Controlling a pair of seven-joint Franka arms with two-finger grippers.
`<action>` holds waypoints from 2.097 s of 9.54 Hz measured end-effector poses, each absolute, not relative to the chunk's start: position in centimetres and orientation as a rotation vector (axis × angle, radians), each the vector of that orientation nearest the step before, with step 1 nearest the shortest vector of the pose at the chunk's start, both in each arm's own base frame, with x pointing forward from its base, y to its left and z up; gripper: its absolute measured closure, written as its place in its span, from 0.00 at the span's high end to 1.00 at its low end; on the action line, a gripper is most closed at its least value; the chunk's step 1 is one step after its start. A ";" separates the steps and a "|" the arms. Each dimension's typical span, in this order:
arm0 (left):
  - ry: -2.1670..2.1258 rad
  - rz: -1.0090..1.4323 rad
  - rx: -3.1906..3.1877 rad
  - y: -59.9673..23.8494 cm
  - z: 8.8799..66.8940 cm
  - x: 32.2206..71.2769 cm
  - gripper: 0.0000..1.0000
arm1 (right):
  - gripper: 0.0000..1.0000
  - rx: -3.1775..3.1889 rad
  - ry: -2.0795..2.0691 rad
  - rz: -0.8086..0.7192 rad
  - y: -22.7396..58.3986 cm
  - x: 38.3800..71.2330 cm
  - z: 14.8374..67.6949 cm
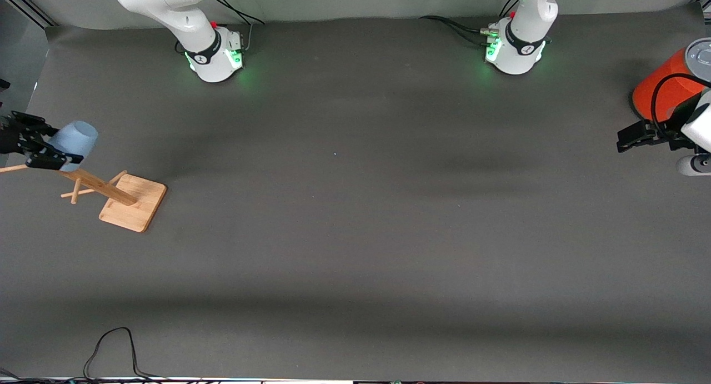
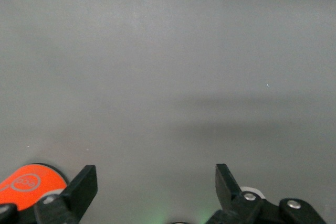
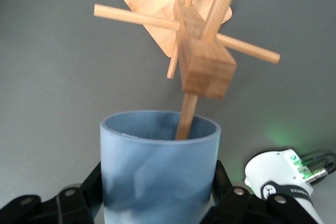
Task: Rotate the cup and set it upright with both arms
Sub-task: 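Pull the blue cup off the wooden peg with the right gripper, then carry the blue cup to mid-table and lay it on its side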
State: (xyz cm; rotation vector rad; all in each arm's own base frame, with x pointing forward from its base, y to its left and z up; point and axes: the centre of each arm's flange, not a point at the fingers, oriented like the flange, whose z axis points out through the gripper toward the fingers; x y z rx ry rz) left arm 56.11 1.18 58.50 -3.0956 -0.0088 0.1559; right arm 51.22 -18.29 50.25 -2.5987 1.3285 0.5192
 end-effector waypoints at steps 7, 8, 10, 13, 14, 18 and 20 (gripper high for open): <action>-0.006 0.157 -3.096 1.1 58.5 56.1 1.00 | 0.82 -2.506 1.593 0.388 10.9 53.6 55.8; -0.006 0.157 -3.096 1.1 58.5 56.1 1.00 | 0.82 -2.455 1.657 0.344 17.2 53.4 54.8; -0.005 0.158 -3.096 1.0 58.4 56.1 1.00 | 0.82 -2.379 1.739 0.311 29.4 51.9 50.3; -0.005 0.158 -3.096 1.0 58.5 56.1 1.00 | 0.82 -2.380 1.891 0.208 38.4 50.7 40.0; -0.005 0.158 -3.096 1.0 58.5 56.1 1.00 | 0.82 -2.361 1.948 0.194 40.5 50.2 36.0; -0.004 0.158 -3.096 1.0 58.5 56.1 1.00 | 0.83 -2.319 2.100 -0.014 47.8 45.0 22.3; -0.004 0.157 -3.096 1.0 58.5 56.1 1.00 | 1.00 -2.296 2.103 -0.045 48.8 44.6 21.3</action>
